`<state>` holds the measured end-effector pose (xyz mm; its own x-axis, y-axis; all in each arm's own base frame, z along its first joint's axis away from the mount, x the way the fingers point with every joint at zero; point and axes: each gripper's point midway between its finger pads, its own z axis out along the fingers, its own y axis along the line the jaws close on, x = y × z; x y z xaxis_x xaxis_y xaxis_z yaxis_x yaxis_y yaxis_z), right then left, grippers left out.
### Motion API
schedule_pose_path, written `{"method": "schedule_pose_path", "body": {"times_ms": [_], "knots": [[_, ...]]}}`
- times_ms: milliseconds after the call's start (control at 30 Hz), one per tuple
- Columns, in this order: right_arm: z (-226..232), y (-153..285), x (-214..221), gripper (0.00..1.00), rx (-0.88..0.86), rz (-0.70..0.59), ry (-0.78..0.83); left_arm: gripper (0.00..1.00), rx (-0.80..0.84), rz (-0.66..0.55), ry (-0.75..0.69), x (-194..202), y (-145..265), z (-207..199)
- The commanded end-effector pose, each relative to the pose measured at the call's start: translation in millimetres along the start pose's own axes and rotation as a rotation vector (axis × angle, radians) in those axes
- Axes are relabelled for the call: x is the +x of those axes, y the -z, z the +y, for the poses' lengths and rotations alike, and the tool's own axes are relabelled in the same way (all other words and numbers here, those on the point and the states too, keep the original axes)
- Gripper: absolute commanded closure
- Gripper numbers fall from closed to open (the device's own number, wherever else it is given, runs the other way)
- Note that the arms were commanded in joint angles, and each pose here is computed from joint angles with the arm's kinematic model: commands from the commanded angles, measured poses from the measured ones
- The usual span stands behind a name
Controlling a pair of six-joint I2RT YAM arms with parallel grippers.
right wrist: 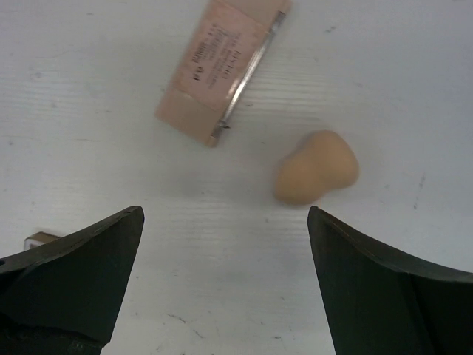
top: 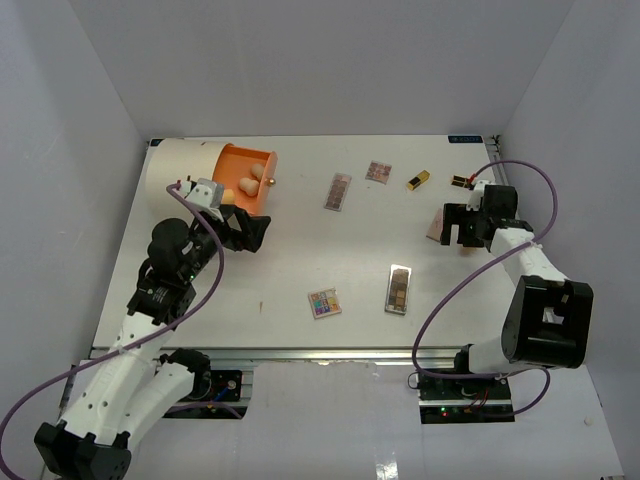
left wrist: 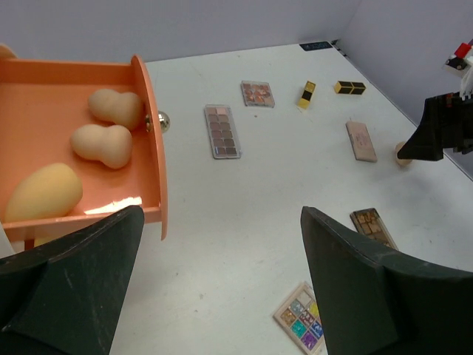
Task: Organize the makeup
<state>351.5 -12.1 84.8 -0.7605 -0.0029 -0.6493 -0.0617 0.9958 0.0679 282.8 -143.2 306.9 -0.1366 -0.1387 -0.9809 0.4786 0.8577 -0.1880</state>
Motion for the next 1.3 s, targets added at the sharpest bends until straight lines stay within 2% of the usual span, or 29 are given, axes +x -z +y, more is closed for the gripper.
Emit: {"method": "schedule_pose_path", "body": {"times_ms": [0,500,600,733,900,1033,1200,1267], "knots": [[-38.8,9.6,-5.1,0.02,0.239,-0.007,-0.052,0.02,0.051,-0.097,-0.008,-19.5,11.9,-11.1],[-63.3,-27.7,-8.5,0.35,0.330,0.011,-0.118,0.02,0.015,-0.159,-0.039,-15.3,37.3,-5.8],[-63.4,-35.7,-9.7,0.37,0.305,0.014,-0.141,0.02,0.017,-0.161,-0.043,-16.3,37.5,-6.2],[-61.9,-43.0,-11.7,0.49,0.280,0.007,-0.150,0.02,0.020,-0.159,-0.045,-15.5,37.7,-6.6],[-57.8,-50.0,-8.8,0.54,0.242,0.019,-0.151,0.02,0.028,-0.170,-0.050,-17.3,39.7,-8.2],[-54.8,-50.4,-10.1,0.61,0.219,0.013,-0.141,0.02,0.028,-0.171,-0.052,-16.9,39.9,-8.1],[-48.7,-42.9,-21.0,0.80,0.171,-0.025,-0.084,0.02,0.025,-0.179,-0.053,-18.6,41.5,-7.9],[-42.3,-38.7,-25.6,0.83,0.132,-0.042,-0.039,0.02,0.024,-0.180,-0.053,-18.8,41.8,-7.9]]}}
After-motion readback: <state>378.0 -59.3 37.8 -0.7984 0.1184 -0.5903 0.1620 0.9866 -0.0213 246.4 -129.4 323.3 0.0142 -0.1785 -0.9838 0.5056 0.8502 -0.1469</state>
